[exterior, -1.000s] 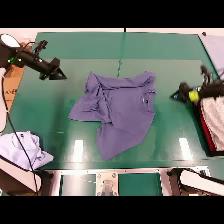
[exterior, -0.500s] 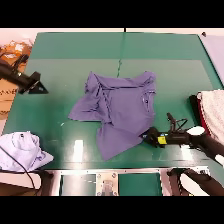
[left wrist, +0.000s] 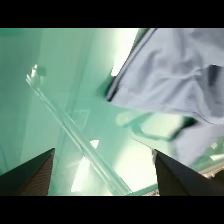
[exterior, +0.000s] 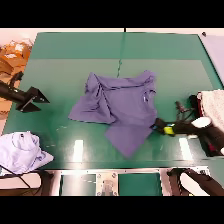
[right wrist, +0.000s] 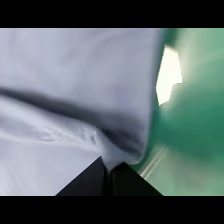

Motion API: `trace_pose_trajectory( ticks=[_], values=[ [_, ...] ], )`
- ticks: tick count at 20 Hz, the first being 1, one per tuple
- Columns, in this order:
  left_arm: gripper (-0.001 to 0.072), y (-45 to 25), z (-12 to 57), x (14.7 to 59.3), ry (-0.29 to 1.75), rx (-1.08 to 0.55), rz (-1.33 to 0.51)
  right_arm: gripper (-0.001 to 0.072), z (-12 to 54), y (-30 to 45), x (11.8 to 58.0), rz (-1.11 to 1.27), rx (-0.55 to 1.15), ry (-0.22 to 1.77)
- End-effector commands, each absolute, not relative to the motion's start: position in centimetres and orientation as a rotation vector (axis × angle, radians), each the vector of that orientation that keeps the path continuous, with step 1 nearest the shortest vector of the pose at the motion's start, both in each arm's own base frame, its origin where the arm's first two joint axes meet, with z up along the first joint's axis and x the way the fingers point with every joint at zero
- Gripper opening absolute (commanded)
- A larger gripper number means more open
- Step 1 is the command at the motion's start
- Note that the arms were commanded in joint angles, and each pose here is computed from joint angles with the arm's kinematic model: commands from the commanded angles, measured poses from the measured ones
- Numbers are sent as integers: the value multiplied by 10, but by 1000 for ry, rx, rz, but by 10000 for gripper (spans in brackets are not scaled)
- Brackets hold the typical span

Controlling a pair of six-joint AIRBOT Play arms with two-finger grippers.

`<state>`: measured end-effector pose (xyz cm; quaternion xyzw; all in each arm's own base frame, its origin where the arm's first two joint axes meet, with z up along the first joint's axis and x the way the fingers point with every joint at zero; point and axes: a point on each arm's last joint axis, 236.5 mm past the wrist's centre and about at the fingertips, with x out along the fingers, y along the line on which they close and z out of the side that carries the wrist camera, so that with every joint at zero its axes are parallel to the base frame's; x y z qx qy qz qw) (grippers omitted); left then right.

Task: Fold the shirts.

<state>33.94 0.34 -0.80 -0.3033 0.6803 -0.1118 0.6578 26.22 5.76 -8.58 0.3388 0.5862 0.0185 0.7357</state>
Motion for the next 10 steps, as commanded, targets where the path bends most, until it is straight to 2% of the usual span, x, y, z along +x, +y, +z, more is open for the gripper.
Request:
trace_pose_trajectory(
  ticks=[1,5,10],
  values=[
    [693,-28,-29,332,1556,-673,-273,18,-64,-24,268,-144,726,1254],
    [692,-85,-78,318,1580,-593,-272,17,-60,-16,273,-87,707,1243],
    [691,-95,-109,339,1484,-590,-190,18,-59,-10,275,-59,683,1244]
  ],
)
